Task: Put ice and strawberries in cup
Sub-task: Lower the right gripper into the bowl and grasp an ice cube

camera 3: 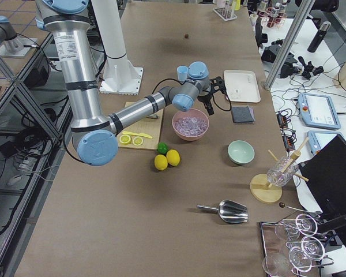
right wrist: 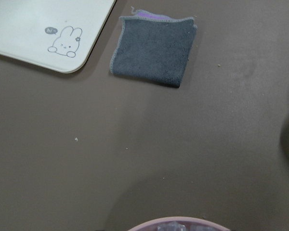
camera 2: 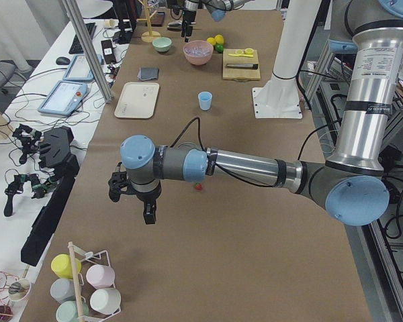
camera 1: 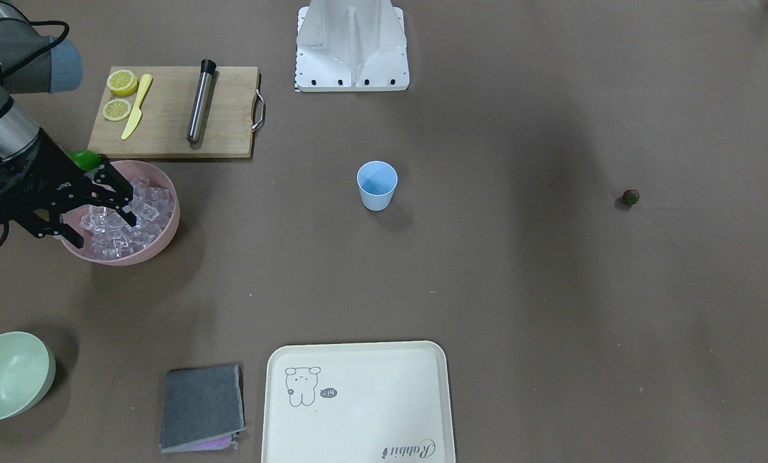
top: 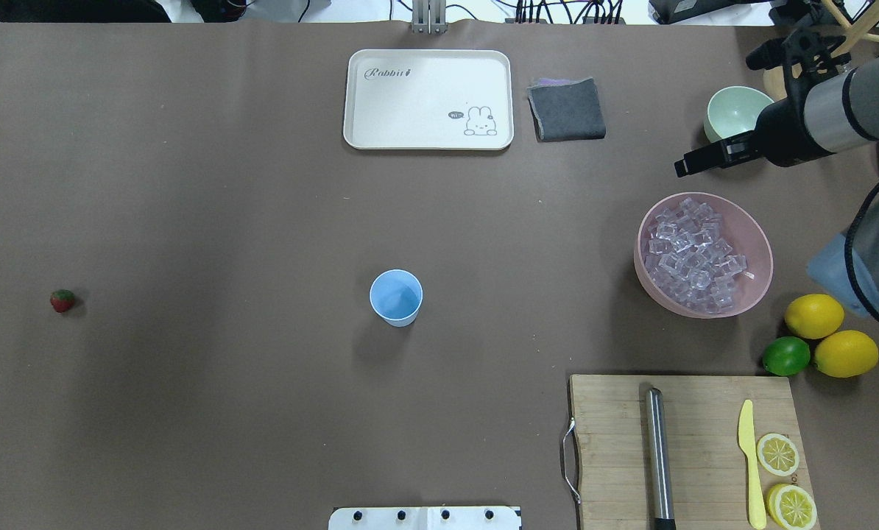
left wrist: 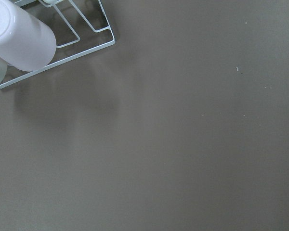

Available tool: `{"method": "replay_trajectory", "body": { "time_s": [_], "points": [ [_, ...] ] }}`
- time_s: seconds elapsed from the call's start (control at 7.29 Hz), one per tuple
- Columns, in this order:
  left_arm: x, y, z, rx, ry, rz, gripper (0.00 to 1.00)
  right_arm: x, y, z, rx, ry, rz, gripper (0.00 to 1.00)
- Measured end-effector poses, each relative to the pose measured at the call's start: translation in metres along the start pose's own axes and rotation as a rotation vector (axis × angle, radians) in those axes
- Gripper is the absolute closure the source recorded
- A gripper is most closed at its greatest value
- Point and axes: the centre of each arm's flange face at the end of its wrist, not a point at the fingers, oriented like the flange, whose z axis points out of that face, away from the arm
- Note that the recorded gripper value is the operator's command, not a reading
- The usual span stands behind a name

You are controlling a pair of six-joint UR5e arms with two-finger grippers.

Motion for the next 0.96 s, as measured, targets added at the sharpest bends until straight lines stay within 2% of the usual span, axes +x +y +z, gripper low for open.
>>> {"method": "replay_trajectory", "body": {
  "time_s": [0.55,0.96],
  "points": [
    [-0.001,-0.002,0.001,0.012,0.002,0.011,0.02,0.024,0.039,0.014,-0.048,0.052,0.019,0.32],
    [-0.003,-0.001,0.001,0.012,0.002,0.009,0.02,0.017,0.048,0.014,-0.059,0.043,0.010,0.32]
  ]
}}
